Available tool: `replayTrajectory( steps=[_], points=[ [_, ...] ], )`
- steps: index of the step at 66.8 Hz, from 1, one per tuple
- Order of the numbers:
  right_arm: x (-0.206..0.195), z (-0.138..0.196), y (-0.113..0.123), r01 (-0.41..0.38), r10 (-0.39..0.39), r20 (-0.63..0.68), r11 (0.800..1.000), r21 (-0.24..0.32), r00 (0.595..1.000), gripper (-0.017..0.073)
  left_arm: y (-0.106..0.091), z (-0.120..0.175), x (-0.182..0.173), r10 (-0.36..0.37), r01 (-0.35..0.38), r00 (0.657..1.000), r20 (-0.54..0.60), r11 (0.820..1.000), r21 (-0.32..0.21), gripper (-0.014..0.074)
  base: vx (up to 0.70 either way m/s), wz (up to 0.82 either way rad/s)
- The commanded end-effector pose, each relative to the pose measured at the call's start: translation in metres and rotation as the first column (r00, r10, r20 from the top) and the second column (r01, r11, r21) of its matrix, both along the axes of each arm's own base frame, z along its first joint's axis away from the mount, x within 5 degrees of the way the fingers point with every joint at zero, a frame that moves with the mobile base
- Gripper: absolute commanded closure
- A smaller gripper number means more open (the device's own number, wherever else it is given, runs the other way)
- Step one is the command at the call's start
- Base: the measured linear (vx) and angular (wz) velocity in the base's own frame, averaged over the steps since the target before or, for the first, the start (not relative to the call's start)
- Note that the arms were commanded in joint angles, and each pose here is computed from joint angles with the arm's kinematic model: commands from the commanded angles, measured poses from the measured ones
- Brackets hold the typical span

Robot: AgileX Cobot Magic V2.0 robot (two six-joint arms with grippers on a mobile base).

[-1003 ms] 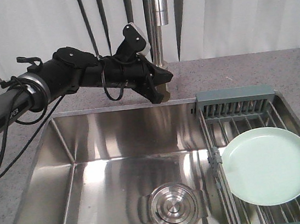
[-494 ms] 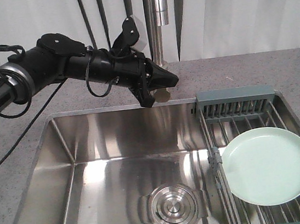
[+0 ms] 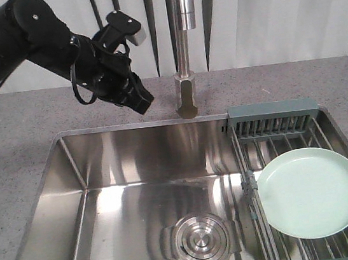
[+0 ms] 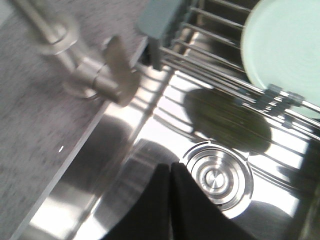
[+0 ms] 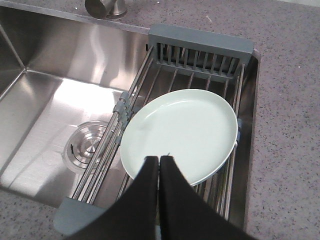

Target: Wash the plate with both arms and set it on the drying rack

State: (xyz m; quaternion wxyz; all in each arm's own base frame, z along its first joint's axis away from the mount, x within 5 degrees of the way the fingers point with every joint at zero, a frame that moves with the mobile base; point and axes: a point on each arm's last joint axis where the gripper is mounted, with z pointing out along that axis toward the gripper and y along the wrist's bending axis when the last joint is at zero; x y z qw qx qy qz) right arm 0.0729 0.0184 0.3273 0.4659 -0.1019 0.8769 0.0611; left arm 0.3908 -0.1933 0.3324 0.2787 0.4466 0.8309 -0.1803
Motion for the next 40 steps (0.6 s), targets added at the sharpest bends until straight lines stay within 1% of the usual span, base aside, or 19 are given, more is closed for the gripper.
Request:
replayTrajectory(
  steps=[1, 2, 6, 7, 11, 12, 16, 23, 25, 32, 35, 37, 38, 40],
  points=[
    [0.003, 0.012, 0.000, 0.001, -0.002, 0.082, 1.000, 0.012, 0.997, 0.0568, 0.018, 0.049, -0.013, 0.227, -0.225, 0.971, 0.071, 0.974, -0.043, 0.0601, 0.00, 0.00],
    [0.003, 0.012, 0.000, 0.001, -0.002, 0.082, 1.000, 0.012, 0.997, 0.0568, 0.021, 0.051, -0.014, 0.268, -0.266, 0.961, 0.067, 0.963, -0.035, 0.0601, 0.00, 0.00],
    [0.003, 0.012, 0.000, 0.001, -0.002, 0.082, 1.000, 0.012, 0.997, 0.0568, 0.030, 0.057, -0.015, 0.353, -0.354, 0.931, 0.088, 0.935, -0.007, 0.0601, 0.00, 0.00],
    [0.003, 0.012, 0.000, 0.001, -0.002, 0.082, 1.000, 0.012, 0.997, 0.0568, 0.032, 0.058, -0.015, 0.378, -0.379, 0.921, 0.089, 0.925, -0.008, 0.0601, 0.00, 0.00],
    [0.003, 0.012, 0.000, 0.001, -0.002, 0.082, 1.000, 0.012, 0.997, 0.0568, 0.038, 0.065, -0.020, 0.438, -0.440, 0.892, 0.110, 0.898, -0.013, 0.0601, 0.00, 0.00],
    [0.003, 0.012, 0.000, 0.001, -0.002, 0.082, 1.000, 0.012, 0.997, 0.0568, 0.041, 0.067, -0.022, 0.458, -0.459, 0.882, 0.115, 0.888, -0.019, 0.0601, 0.00, 0.00],
    [0.003, 0.012, 0.000, 0.001, -0.002, 0.082, 1.000, 0.012, 0.997, 0.0568, 0.046, 0.069, -0.028, 0.497, -0.497, 0.860, 0.121, 0.867, -0.031, 0.0601, 0.00, 0.00],
    [0.003, 0.012, 0.000, 0.001, -0.002, 0.082, 1.000, 0.012, 0.997, 0.0568, 0.055, 0.069, -0.046, 0.525, -0.523, 0.841, 0.133, 0.851, -0.054, 0.0601, 0.00, 0.00],
    [0.003, 0.012, 0.000, 0.001, -0.002, 0.082, 1.000, 0.012, 0.997, 0.0568, 0.058, 0.069, -0.050, 0.539, -0.536, 0.832, 0.131, 0.842, -0.066, 0.0600, 0.00, 0.00],
    [0.003, 0.012, 0.000, 0.001, -0.002, 0.082, 1.000, 0.012, 0.997, 0.0568, 0.078, 0.064, -0.069, 0.605, -0.593, 0.787, 0.120, 0.796, -0.120, 0.0600, 0.00, 0.00],
    [0.003, 0.012, 0.000, 0.001, -0.002, 0.082, 1.000, 0.012, 0.997, 0.0568, 0.090, 0.061, -0.077, 0.642, -0.626, 0.758, 0.115, 0.766, -0.145, 0.0600, 0.00, 0.00],
    [0.003, 0.012, 0.000, 0.001, -0.002, 0.082, 1.000, 0.012, 0.997, 0.0568, 0.097, 0.061, -0.084, 0.657, -0.639, 0.745, 0.117, 0.753, -0.158, 0.0600, 0.00, 0.00],
    [0.003, 0.012, 0.000, 0.001, -0.002, 0.082, 1.000, 0.012, 0.997, 0.0568, 0.100, 0.056, -0.087, 0.662, -0.645, 0.741, 0.114, 0.748, -0.153, 0.0600, 0.00, 0.00],
    [0.003, 0.012, 0.000, 0.001, -0.002, 0.082, 1.000, 0.012, 0.997, 0.0568, 0.109, 0.053, -0.095, 0.680, -0.664, 0.725, 0.107, 0.732, -0.156, 0.0600, 0.00, 0.00]
  ],
)
